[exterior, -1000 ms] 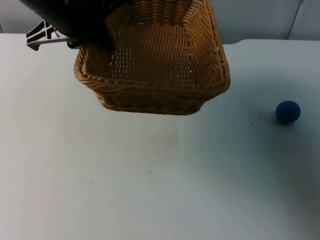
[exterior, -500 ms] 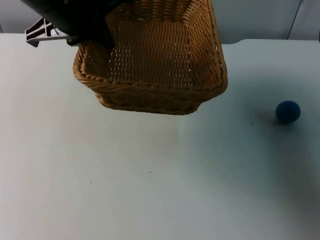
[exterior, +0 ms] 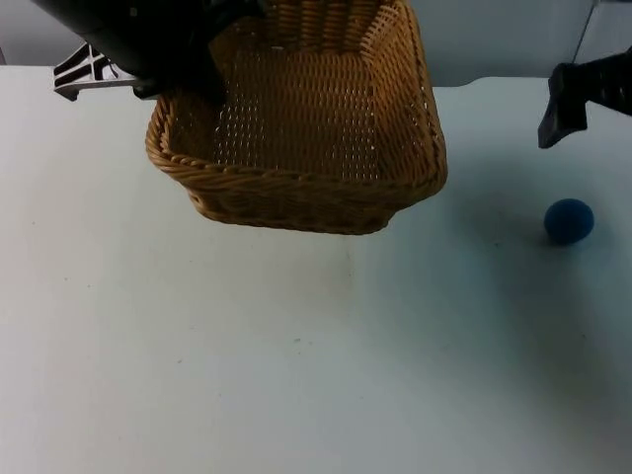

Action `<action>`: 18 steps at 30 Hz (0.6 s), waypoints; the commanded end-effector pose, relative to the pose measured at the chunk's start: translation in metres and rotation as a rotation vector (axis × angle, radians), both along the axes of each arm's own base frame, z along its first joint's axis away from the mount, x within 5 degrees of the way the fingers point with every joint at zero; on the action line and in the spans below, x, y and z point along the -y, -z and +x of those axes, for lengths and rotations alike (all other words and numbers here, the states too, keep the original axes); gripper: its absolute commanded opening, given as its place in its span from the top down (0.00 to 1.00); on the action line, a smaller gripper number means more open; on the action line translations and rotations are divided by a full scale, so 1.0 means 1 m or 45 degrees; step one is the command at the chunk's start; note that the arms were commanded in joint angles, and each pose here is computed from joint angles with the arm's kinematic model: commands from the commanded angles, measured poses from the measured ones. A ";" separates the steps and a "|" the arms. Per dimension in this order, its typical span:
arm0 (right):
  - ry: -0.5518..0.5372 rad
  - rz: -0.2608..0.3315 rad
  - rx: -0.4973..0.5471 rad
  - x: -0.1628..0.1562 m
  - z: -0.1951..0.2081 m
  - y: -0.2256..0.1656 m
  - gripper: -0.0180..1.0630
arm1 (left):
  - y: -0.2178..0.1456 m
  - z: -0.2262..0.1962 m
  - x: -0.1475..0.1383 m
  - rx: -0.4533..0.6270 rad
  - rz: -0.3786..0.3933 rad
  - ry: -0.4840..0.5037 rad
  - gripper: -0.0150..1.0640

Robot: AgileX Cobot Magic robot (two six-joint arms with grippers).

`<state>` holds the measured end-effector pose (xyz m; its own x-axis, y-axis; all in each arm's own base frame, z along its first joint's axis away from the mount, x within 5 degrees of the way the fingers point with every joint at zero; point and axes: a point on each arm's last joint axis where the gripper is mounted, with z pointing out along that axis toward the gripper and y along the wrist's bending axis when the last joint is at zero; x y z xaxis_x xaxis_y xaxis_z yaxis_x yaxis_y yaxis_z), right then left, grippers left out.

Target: Pick up the basket with the left hand and place the ball into the basket with the right hand.

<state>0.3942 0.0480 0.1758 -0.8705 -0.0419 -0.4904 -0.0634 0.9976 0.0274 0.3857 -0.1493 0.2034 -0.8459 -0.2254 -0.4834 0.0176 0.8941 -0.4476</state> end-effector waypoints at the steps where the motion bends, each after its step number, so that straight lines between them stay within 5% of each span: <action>1: -0.006 0.007 -0.020 -0.004 0.002 0.004 0.05 | -0.005 0.001 0.002 0.032 -0.019 -0.014 0.99; 18: -0.035 -0.025 -0.154 -0.004 0.006 0.051 0.05 | -0.002 0.001 0.002 0.025 -0.017 -0.015 0.99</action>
